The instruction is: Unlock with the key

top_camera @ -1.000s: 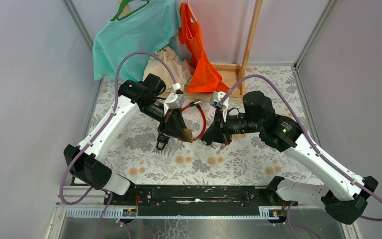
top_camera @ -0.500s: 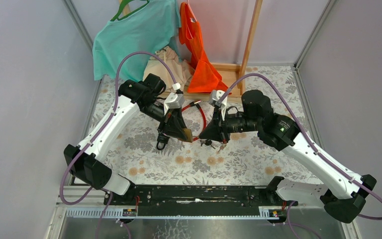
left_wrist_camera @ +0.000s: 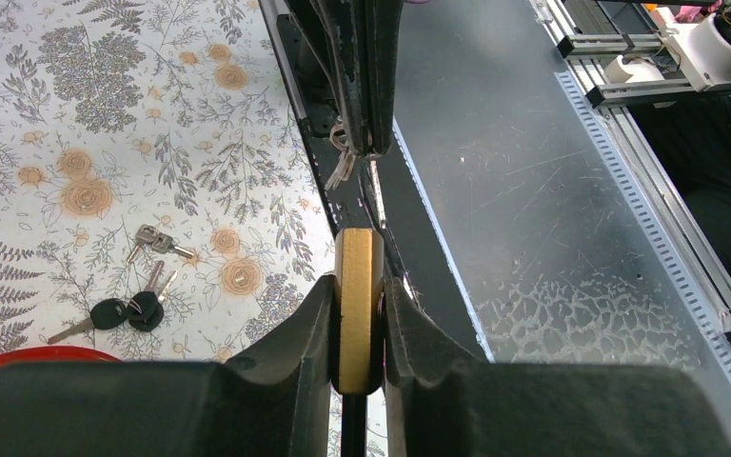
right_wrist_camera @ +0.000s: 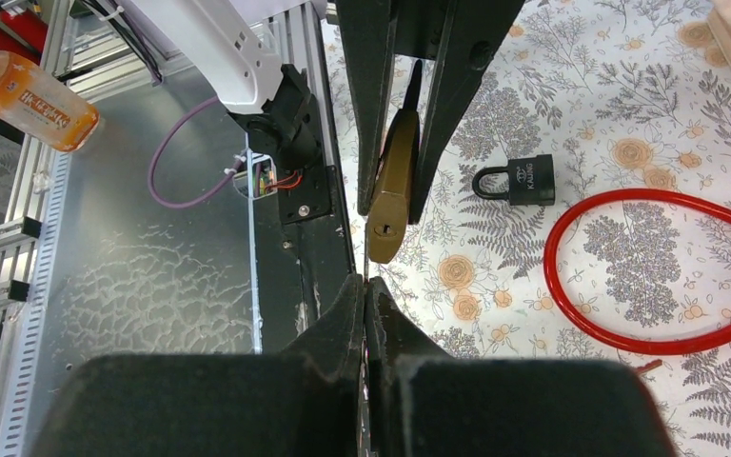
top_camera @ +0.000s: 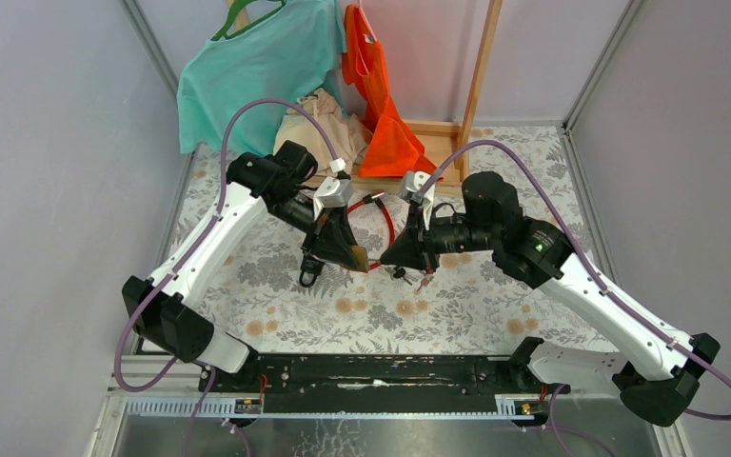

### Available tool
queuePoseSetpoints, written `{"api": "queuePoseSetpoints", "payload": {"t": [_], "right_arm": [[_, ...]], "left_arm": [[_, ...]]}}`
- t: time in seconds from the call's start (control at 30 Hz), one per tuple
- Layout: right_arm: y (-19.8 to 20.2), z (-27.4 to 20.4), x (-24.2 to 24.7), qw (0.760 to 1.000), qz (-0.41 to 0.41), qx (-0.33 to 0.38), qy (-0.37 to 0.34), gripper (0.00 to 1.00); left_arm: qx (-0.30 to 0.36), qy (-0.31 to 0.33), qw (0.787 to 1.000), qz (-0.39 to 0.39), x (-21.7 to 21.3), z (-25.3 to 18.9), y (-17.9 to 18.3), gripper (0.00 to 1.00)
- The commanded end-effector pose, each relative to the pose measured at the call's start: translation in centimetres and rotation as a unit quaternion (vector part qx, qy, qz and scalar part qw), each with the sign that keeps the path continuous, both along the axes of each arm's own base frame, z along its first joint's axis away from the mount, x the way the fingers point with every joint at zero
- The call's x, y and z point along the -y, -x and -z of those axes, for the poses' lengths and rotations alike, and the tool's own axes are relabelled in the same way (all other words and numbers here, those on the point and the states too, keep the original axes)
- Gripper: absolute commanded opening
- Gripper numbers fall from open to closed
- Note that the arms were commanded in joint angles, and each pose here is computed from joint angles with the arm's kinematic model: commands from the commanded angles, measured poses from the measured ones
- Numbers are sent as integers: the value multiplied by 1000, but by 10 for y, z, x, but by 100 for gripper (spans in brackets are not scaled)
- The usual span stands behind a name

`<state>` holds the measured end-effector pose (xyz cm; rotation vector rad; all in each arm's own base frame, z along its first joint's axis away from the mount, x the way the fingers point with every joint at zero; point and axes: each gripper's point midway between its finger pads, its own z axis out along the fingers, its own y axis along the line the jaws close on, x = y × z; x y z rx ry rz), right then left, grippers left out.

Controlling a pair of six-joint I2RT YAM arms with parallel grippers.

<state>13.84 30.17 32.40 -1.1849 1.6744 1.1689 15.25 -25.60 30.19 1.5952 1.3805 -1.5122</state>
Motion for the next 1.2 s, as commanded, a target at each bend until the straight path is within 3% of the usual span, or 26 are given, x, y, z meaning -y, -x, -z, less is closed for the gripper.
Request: {"api": "queuePoseSetpoints", "payload": {"t": [0.0, 1.17], "right_arm": [[-8, -6, -1, 1000, 12, 18, -13, 0], [-11, -2, -9, 1000, 5, 3, -14, 0]], "left_arm": [[-7, 38, 999, 6, 2, -22, 7, 0], [-10, 43, 999, 7, 2, -23, 7, 0]]}}
